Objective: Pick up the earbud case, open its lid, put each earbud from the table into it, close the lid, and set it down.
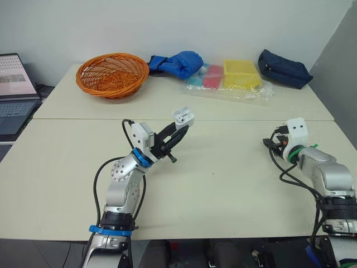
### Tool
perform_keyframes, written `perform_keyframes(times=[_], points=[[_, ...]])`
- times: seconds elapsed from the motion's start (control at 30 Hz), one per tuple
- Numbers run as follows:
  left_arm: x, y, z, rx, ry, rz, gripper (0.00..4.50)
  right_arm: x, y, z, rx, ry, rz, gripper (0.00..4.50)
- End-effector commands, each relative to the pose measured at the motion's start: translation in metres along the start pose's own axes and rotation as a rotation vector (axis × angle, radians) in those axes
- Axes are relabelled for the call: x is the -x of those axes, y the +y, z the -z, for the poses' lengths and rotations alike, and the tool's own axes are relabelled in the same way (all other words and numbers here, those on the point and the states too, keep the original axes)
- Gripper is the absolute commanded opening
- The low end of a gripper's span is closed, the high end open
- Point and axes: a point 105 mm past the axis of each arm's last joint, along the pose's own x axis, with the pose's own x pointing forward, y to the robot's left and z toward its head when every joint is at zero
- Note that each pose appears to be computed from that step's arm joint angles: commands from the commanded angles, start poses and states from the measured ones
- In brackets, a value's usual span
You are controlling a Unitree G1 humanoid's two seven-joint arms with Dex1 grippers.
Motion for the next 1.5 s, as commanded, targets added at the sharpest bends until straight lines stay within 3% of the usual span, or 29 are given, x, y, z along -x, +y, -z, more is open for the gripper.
perform_keyframes(times=[0.03, 0.3, 0.77, 1.07, 1.17, 1.3, 1.33, 1.5], points=[[-0.008, -0.005, -0.018, -0.047, -0.049, 0.028, 0.74, 0.003, -0.014, -0.011, -0.017, -0.061, 0.095, 2.54], [-0.011, -0.007, -0.019, -0.049, -0.043, 0.036, 0.74, -0.006, -0.011, 0.0, -0.121, -0.028, 0.134, 2.54], [-0.015, -0.006, -0.02, -0.044, -0.045, 0.04, 0.74, -0.018, -0.005, 0.019, -0.052, 0.029, 0.13, 2.54], [-0.015, -0.007, -0.021, -0.045, -0.045, 0.038, 0.74, -0.024, 0.005, 0.019, -0.121, 0.037, 0.127, 2.54], [-0.015, -0.007, -0.022, -0.045, -0.044, 0.036, 0.74, -0.023, 0.007, 0.024, -0.162, 0.059, 0.129, 1.98], [-0.016, -0.007, -0.022, -0.044, -0.046, 0.036, 0.74, -0.022, 0.011, 0.025, -0.157, 0.064, 0.122, 0.58], [-0.016, -0.007, -0.022, -0.044, -0.047, 0.037, 0.74, -0.021, 0.011, 0.025, -0.152, 0.063, 0.121, 0.4], [-0.017, -0.006, -0.023, -0.043, -0.048, 0.037, 0.74, -0.017, 0.016, 0.025, -0.113, 0.062, 0.079, 0.41]])
